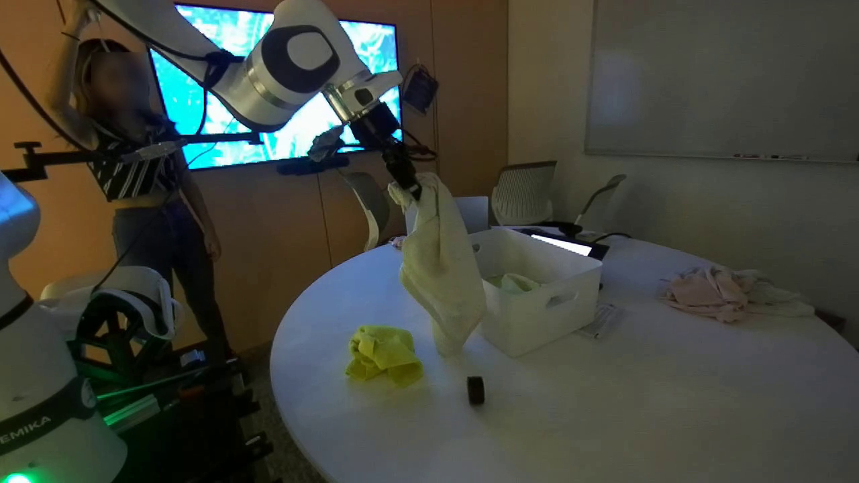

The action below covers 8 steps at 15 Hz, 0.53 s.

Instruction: Put each towel in the white box, and each item from the towel in the white mug

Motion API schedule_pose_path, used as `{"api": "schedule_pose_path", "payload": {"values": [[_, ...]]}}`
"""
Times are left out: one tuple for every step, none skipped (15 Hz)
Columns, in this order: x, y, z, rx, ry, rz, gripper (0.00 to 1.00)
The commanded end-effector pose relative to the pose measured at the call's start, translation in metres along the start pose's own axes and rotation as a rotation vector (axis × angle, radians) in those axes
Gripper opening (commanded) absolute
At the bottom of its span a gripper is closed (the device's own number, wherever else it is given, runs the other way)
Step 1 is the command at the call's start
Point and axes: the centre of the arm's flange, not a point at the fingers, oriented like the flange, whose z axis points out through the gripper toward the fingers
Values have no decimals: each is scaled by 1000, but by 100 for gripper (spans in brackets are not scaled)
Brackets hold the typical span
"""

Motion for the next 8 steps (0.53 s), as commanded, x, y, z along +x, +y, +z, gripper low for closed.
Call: {"api": "schedule_pose_path", "payload": {"values": [[3, -4, -21, -22, 84, 61, 10], [4, -5, -22, -24, 103, 72, 10], [5, -6, -23, -26, 123, 76, 10], [8, -6, -25, -27, 138, 82, 10], [9, -8, -26, -28, 159, 86, 10], [10, -10, -26, -31, 173, 88, 10], [11, -13, -27, -32, 190, 89, 10], [12, -16, -28, -36, 207, 92, 10]]}}
